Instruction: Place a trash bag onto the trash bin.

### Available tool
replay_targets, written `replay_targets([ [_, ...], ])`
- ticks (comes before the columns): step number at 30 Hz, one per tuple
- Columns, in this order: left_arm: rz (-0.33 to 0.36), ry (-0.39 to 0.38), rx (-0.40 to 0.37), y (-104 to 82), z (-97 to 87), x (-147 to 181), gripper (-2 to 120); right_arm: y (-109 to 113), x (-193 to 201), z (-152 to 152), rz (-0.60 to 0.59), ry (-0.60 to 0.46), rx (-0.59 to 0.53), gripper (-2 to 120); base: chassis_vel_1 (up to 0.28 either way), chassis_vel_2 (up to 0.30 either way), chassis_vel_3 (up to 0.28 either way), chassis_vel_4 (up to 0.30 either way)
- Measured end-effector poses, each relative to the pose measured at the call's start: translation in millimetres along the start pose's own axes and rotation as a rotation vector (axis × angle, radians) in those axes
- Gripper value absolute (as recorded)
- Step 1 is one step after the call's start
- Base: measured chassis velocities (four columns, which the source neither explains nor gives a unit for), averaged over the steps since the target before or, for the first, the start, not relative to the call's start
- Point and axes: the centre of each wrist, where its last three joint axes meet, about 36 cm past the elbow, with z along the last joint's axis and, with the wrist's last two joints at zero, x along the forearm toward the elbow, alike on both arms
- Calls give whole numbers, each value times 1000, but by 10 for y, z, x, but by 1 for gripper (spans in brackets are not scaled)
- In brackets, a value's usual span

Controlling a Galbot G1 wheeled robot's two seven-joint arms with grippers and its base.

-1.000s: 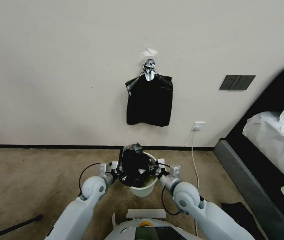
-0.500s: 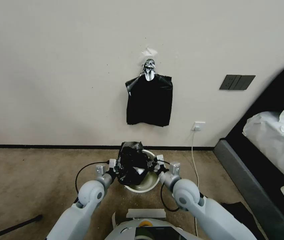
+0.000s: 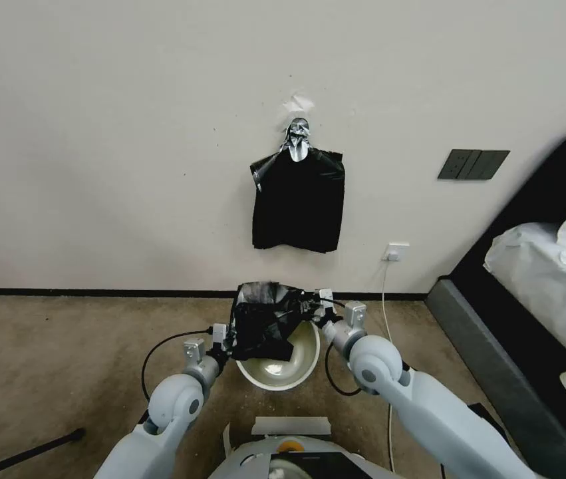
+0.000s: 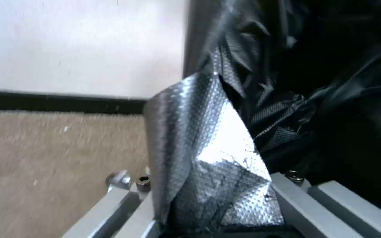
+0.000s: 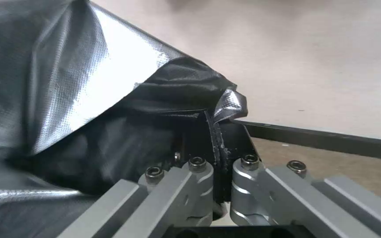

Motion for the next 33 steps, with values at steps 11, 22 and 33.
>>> replay_targets([
  [11,130,-151,153,32,129,50,1,-299,163,168,4,126,129,0,0,0,0,0],
  [22,141,-201,353,-41,58,37,3,-329,296,321,-66,168,182,0,0,0,0,0],
  [33,-36,-155,367,-203,4,-44,3,-143,438,558,-121,74,229,0,0,0,0,0],
])
